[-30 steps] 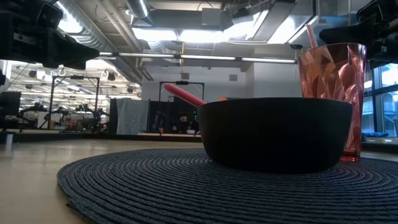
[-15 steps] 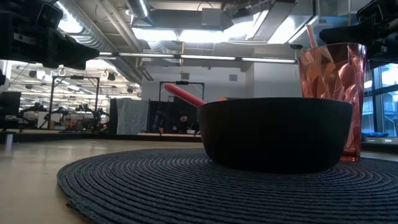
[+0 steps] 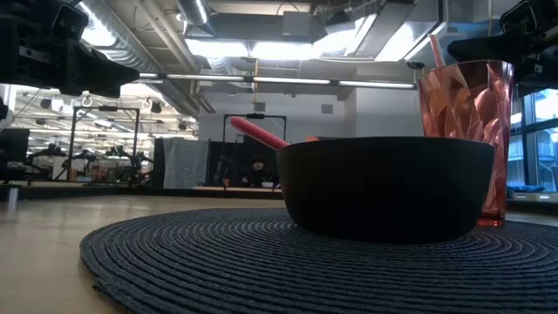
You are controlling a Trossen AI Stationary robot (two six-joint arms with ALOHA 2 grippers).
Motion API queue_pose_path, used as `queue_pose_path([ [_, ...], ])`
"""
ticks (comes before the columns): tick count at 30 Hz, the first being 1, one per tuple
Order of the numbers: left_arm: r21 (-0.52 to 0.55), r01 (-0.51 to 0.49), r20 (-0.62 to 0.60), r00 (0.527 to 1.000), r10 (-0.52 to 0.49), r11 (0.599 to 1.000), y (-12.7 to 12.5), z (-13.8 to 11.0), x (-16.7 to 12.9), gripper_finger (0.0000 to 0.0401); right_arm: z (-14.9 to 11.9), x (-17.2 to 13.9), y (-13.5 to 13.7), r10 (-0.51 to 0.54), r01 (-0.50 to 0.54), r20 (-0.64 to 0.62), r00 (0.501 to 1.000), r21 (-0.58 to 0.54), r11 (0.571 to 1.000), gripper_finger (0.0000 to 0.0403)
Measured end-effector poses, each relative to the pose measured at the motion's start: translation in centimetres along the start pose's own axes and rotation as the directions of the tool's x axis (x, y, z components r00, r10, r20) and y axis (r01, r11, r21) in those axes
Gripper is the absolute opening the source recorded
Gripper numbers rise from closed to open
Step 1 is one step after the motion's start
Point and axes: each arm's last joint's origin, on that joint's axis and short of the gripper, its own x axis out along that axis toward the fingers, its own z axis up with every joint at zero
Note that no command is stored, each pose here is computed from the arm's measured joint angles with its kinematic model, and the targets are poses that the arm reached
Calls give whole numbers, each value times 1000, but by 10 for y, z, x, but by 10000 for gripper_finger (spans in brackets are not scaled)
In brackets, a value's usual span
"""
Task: Pick & Place Utensil
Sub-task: Return to Home Position
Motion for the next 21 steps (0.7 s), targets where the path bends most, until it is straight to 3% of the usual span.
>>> queue_pose_path([
  [21, 0, 0, -1, 1000, 0, 1000, 0, 0, 0, 7, 0, 0, 0, 0, 0, 0, 1000, 0, 1000, 23],
])
